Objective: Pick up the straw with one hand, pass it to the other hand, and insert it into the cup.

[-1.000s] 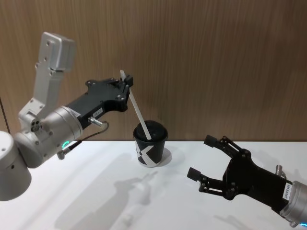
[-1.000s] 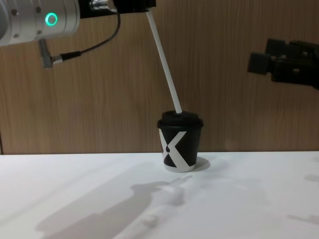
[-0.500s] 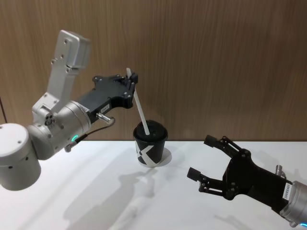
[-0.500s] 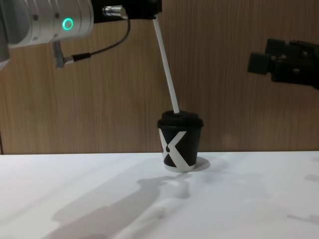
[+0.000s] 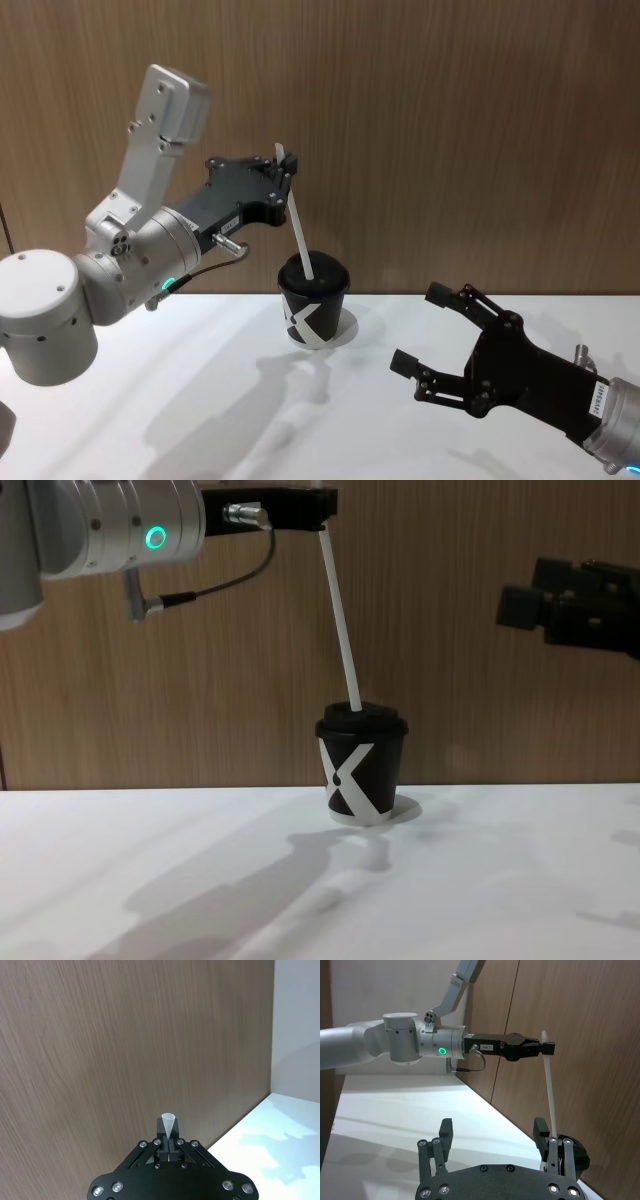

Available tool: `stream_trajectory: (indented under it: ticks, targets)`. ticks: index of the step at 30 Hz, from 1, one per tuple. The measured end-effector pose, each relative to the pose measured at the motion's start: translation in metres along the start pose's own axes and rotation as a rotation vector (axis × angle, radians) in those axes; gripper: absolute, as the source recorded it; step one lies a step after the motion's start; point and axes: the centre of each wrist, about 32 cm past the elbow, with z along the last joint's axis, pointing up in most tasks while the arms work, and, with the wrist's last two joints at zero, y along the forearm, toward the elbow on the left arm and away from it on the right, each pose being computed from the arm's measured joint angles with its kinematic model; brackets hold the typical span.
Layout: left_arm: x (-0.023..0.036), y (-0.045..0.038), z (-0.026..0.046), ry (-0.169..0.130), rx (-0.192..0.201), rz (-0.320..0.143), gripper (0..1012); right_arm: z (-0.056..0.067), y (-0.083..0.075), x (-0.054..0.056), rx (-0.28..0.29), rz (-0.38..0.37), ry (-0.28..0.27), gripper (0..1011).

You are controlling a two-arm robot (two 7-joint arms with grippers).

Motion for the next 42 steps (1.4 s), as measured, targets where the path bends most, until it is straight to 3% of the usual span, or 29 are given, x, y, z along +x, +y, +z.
stream_trajectory:
  ticks: [25,42]
  targets:
    - [0.0044,-0.0139,-0.0064,0.003,-0.014,-0.025,6,0.0,0.0,0.0,0.0,0.0,0.0,1001]
    - [0.0058,-0.0217,-0.0114,-0.001,-0.002,-0.036,6,0.0,0.0,0.0,0.0,0.0,0.0,1001]
